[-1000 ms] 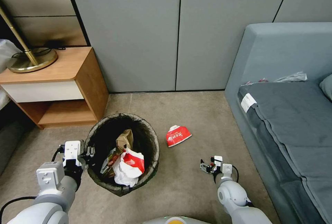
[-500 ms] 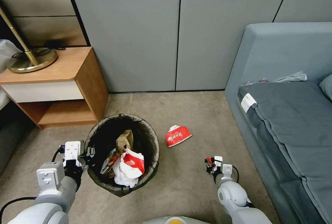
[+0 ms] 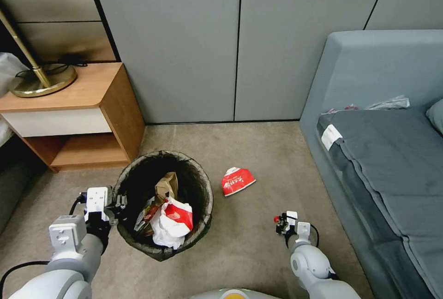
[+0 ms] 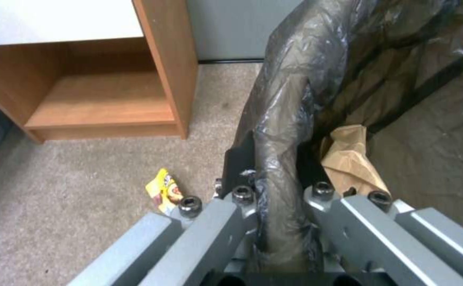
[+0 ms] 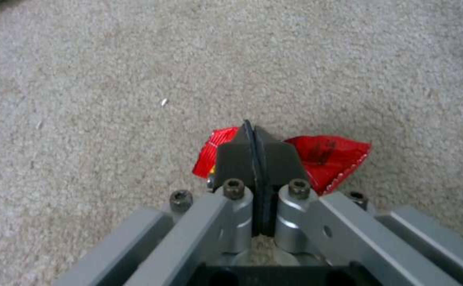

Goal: Pick up the trash bin, then pick up the garbage from the floor and place it into the trash bin.

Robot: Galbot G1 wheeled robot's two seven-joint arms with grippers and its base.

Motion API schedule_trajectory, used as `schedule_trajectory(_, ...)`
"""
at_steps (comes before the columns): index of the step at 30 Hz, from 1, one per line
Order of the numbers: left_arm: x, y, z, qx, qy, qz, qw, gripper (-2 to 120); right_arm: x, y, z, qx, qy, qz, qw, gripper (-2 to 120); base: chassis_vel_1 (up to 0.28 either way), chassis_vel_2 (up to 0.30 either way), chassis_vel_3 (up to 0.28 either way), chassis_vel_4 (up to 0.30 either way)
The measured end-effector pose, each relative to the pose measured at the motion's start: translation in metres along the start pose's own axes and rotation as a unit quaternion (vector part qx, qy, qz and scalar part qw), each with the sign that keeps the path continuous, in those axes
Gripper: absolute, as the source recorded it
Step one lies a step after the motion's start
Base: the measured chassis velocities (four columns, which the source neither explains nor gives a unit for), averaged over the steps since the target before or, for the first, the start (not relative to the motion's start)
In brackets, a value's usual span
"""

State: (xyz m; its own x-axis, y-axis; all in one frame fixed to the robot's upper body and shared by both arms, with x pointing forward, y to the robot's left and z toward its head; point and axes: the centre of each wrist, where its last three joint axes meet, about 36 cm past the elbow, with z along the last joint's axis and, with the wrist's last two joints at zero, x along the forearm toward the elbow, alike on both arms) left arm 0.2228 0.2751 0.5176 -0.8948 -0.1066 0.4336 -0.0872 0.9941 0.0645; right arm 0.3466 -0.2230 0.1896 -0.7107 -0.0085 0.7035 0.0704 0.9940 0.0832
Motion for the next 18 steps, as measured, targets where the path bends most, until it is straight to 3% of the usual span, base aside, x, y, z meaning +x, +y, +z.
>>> schedule_trajectory(8, 0.0, 0.0, 0.0, -0.001, 0.0, 0.001, 1.0, 2, 0.001, 0.002, -0.001, 0.0, -0.01, 0.004, 1.0, 0, 0.0, 0.0, 0.0, 0.0)
schedule_trajectory(18, 0.0, 0.0, 0.0, -0.001, 0.0, 0.002, 1.0, 2, 0.042, 0.002, -0.035, 0.009, -0.083, 0.005, 0.996, 0, 0.0, 0.0, 0.0, 0.0)
